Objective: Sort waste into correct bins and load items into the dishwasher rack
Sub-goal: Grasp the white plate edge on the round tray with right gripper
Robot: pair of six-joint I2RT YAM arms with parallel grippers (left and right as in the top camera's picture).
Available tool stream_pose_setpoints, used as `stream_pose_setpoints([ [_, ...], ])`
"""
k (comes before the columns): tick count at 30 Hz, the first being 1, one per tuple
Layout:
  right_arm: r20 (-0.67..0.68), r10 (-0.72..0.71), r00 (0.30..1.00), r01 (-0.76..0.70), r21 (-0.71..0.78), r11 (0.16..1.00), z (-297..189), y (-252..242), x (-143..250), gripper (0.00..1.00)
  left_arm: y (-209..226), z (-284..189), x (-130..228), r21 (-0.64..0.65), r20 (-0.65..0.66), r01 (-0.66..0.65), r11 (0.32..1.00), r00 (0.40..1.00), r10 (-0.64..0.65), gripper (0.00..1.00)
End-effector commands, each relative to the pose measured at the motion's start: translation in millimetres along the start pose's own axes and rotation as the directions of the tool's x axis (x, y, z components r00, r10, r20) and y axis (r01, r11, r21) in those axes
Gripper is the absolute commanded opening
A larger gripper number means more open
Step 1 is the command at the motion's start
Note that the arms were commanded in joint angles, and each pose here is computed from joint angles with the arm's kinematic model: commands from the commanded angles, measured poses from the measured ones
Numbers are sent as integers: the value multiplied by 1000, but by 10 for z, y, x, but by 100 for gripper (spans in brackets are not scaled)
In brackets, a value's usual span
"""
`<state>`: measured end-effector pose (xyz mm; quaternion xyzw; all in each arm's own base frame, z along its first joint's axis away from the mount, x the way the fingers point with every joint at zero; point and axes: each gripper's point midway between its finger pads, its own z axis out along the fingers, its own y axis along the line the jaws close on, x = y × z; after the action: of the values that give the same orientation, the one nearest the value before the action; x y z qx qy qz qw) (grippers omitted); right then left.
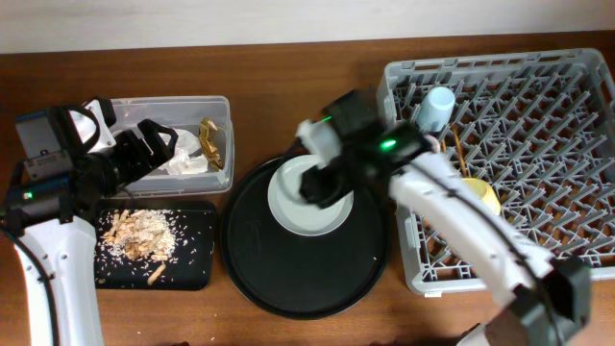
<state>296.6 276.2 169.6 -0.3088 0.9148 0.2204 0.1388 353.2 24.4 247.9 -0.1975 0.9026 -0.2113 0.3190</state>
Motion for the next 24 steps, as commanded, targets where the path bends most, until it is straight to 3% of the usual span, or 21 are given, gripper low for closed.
stream_pose_setpoints([
  [1,-49,-34,998,38,80,996,395,82,23,48,-40,-61,-57,9,22,-5,1000,1000,5,99],
  [9,-105,-64,992,84,188,979,1181,26,60,48,-40,-61,-57,9,22,-5,1000,1000,5,99],
  [24,-204,-8,979,49,197,979,1661,-116,355,44,-40,-61,-57,9,22,-5,1000,1000,5,99],
])
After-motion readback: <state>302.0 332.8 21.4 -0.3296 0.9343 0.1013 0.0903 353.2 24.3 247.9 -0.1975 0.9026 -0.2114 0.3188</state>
